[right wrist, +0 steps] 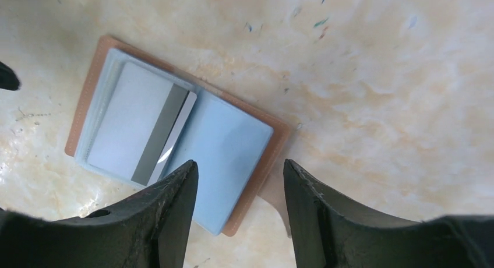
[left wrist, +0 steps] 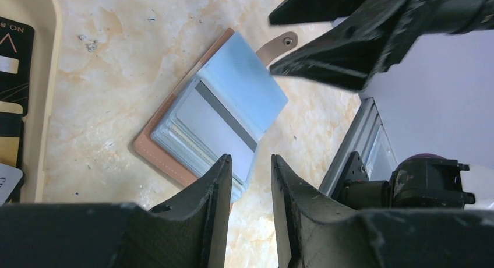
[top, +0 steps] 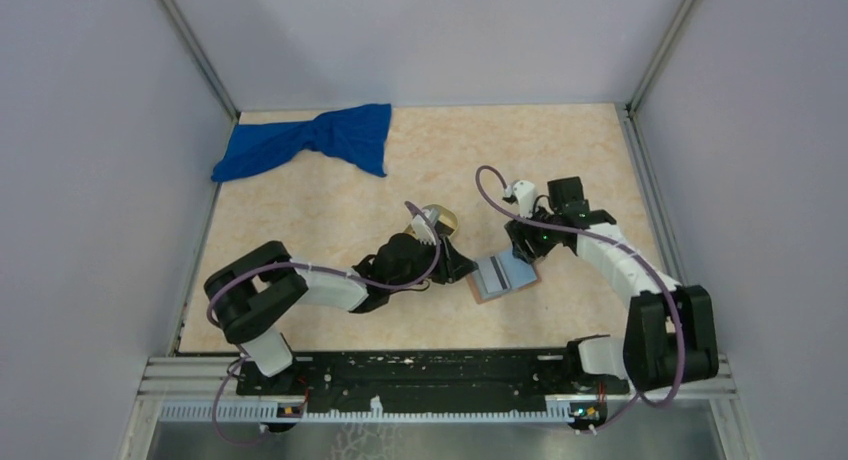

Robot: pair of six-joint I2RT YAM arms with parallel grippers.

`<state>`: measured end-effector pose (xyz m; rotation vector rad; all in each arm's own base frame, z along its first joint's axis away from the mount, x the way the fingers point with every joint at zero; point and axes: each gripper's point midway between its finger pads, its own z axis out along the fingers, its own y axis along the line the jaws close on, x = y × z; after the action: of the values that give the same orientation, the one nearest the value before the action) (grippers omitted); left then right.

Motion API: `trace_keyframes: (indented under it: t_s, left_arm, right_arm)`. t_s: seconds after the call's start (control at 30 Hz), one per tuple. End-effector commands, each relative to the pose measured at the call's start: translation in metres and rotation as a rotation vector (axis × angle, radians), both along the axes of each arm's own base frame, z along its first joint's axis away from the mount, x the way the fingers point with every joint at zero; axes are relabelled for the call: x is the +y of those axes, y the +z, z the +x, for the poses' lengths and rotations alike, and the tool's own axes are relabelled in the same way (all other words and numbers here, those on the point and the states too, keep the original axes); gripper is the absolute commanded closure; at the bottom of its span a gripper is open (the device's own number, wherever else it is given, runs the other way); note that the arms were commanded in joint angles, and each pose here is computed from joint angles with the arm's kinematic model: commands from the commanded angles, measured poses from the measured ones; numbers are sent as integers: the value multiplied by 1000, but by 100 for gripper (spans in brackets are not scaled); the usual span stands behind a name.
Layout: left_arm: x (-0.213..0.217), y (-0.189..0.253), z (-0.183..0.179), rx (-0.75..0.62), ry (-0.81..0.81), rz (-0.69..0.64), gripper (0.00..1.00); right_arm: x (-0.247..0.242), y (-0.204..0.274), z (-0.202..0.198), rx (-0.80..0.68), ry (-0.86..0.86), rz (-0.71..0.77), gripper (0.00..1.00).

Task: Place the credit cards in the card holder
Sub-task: Open the card holder at the center of the board.

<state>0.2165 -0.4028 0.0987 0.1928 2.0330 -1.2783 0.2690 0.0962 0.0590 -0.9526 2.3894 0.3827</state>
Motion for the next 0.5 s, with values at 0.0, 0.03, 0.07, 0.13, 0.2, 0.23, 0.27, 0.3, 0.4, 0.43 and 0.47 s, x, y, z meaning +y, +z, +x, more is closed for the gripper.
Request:
trace_keyframes:
  t_s: [0.0,0.03,0.07,0.13,0.2,0.23,0.27,0.3,0.4,0.43,0.47]
  left_arm:
    - [7,2,-8,-52,-34,17,63]
    - [10,3,-10,-65,-37,17,63]
    - [12,6,-9,-86,-37,18,63]
    - [16,13,-8,-134,-35,29,63]
    - [22,19,-7,-179,-30,50,63]
    - [26,22,-5,-202,-22,64,62]
    - [30,24,-5,-222,-21,80,61]
    - [36,26,0,-240,17,103,59]
    - [60,29,13,-268,117,181,52]
    - [67,30,15,-285,138,207,48]
    - [75,32,18,-303,163,231,39]
  right_arm:
    - [12,59,21,-258,49,69,45]
    - [17,63,17,-268,75,97,46]
    - [23,62,11,-260,107,130,48]
    - [34,55,-2,-197,174,181,60]
    - [37,44,-7,-102,190,189,74]
    - [37,36,-9,-50,194,185,79]
    - [37,29,-11,-2,192,179,81]
    - [37,20,-13,46,189,163,83]
    - [35,-5,-20,154,194,109,84]
    - [34,-11,-22,178,196,89,84]
    - [32,-17,-24,201,193,69,85]
